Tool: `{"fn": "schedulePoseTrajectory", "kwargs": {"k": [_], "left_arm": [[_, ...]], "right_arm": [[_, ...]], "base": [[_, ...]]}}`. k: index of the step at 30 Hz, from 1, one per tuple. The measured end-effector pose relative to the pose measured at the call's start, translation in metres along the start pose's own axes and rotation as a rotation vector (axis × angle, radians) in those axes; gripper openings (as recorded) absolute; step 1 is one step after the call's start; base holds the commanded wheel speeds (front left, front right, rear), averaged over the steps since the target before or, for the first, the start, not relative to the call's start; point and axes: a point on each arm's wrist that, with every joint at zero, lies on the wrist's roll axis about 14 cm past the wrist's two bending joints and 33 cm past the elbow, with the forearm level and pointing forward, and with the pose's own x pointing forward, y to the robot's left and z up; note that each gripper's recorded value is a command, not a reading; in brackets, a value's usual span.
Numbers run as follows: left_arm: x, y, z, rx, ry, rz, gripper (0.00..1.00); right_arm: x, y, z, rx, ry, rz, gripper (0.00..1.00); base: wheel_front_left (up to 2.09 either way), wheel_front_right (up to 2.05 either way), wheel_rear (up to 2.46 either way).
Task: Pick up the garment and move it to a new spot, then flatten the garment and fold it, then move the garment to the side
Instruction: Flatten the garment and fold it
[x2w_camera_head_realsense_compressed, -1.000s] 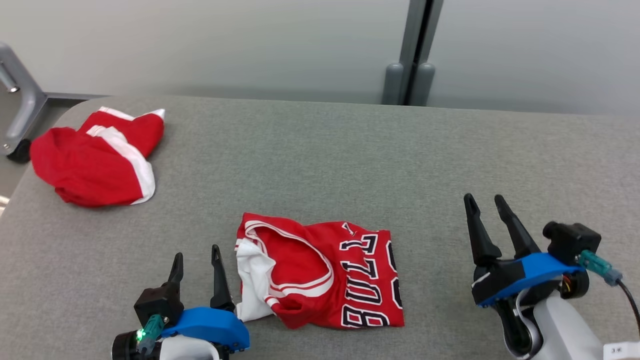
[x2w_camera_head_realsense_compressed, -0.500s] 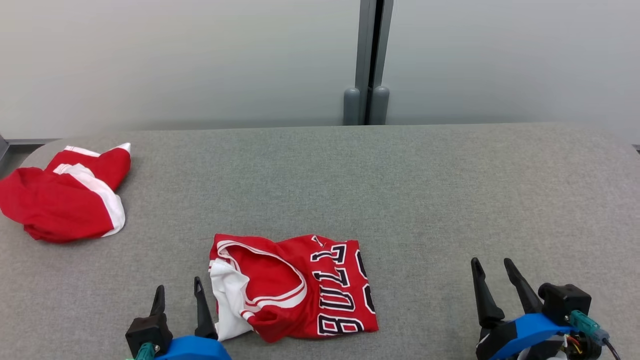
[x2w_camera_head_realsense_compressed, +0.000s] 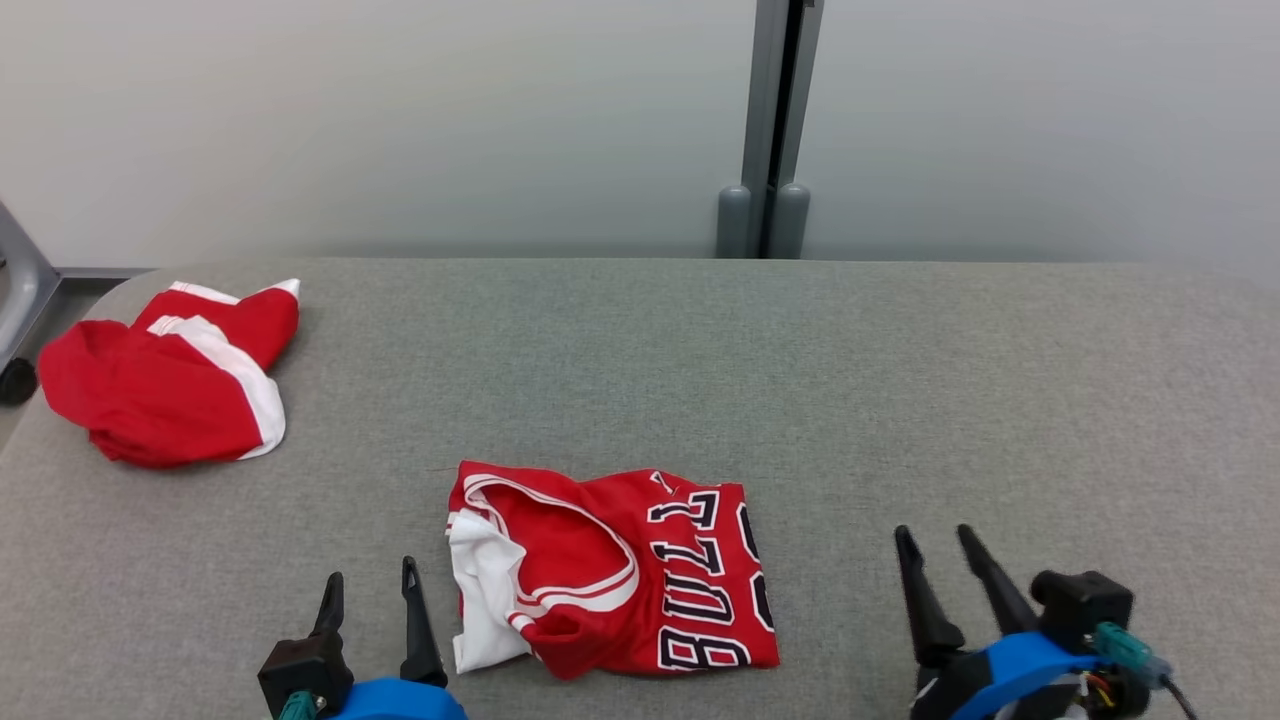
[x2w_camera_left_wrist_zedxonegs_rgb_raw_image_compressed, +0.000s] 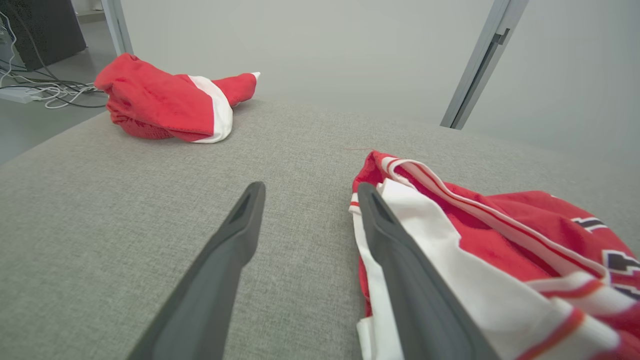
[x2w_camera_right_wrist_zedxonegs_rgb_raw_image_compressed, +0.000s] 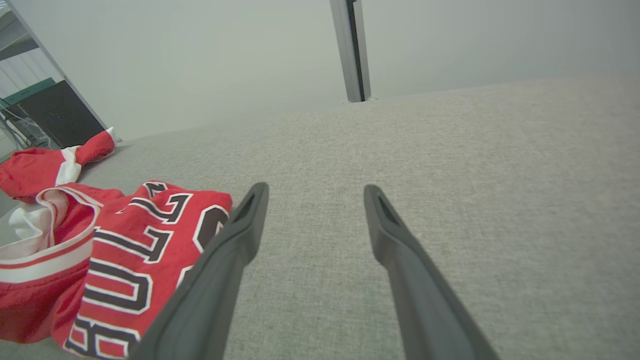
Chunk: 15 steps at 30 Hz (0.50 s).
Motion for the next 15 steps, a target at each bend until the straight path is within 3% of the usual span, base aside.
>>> {"fn": "schedulePoseTrajectory", "kwargs": {"k": [1,2,8,15], "left_arm": [[-0.001,0.000,0.000,-0.007,0.001,-0.002,1.00],[-0.001,0.001,0.000,-0.016,0.002,0.004,1.00],[-0.009,0.015,-0.002,-0.038,0.006,0.049,1.00],[-0.021,0.042,-0.009,-0.072,0.020,0.135,1.00]], "right_arm": [[0.002,0.010,-0.003,0.005,0.011,0.029,0.79],[0.005,0.021,-0.007,0.005,0.022,0.064,0.00],[0.019,0.107,-0.014,0.009,0.057,0.324,0.00],[0.000,0.194,-0.054,-0.023,0.195,0.617,0.00]], "base": [[0.00,0.00,0.00],[0.00,0.00,0.00],[0.00,0.00,0.00],[0.00,0.00,0.00]]}}
